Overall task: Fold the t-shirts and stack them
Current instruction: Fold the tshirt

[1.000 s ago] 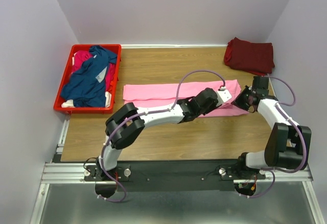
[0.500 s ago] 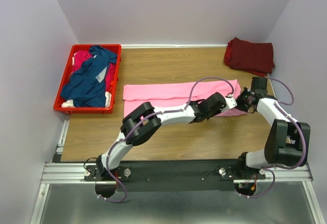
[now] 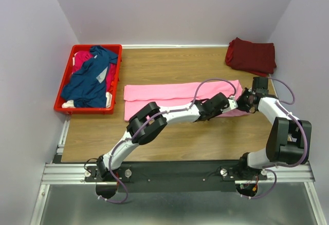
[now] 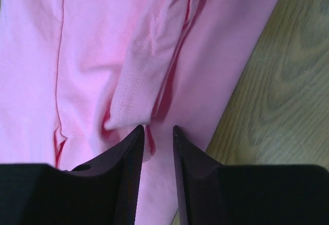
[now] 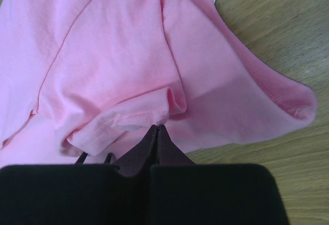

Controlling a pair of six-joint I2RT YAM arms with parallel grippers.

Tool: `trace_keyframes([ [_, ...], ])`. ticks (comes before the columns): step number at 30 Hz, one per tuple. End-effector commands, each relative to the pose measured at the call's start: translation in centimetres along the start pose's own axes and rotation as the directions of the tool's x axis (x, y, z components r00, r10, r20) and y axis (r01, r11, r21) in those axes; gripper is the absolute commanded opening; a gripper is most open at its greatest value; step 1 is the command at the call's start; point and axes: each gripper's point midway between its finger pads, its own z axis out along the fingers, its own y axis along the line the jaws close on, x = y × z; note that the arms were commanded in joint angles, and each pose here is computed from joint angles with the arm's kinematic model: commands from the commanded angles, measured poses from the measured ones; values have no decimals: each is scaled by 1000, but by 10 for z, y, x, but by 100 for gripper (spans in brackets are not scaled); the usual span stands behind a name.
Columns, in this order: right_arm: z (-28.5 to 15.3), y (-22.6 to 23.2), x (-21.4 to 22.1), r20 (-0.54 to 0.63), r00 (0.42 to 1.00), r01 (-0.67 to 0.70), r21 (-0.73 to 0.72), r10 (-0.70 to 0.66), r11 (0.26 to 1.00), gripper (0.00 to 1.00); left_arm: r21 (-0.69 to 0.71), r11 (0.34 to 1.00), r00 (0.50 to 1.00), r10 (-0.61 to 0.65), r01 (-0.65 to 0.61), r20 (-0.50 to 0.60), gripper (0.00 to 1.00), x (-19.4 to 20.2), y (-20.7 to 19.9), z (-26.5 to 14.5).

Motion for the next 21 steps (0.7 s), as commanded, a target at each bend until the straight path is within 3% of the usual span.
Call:
trace_keyframes([
  [1, -2, 0, -5, -7, 1000, 9, 6, -9, 1000, 5, -31, 1000, 998, 5, -7, -61, 36, 14, 8, 4],
  [11, -2, -1, -6, -7, 1000, 11, 11, -11, 1000, 5, -35, 999, 996, 2, -5, -88, 35, 16, 15, -1],
  [15, -2, 0, -7, -5, 1000, 10, 12, -10, 1000, 5, -1, 1000, 995, 3, -3, -102, 27, 22, 7, 3],
  [21, -2, 0, -6, -9, 1000, 11, 12, -11, 1000, 5, -24, 1000, 991, 0, -3, -135, 30, 34, 8, 9],
])
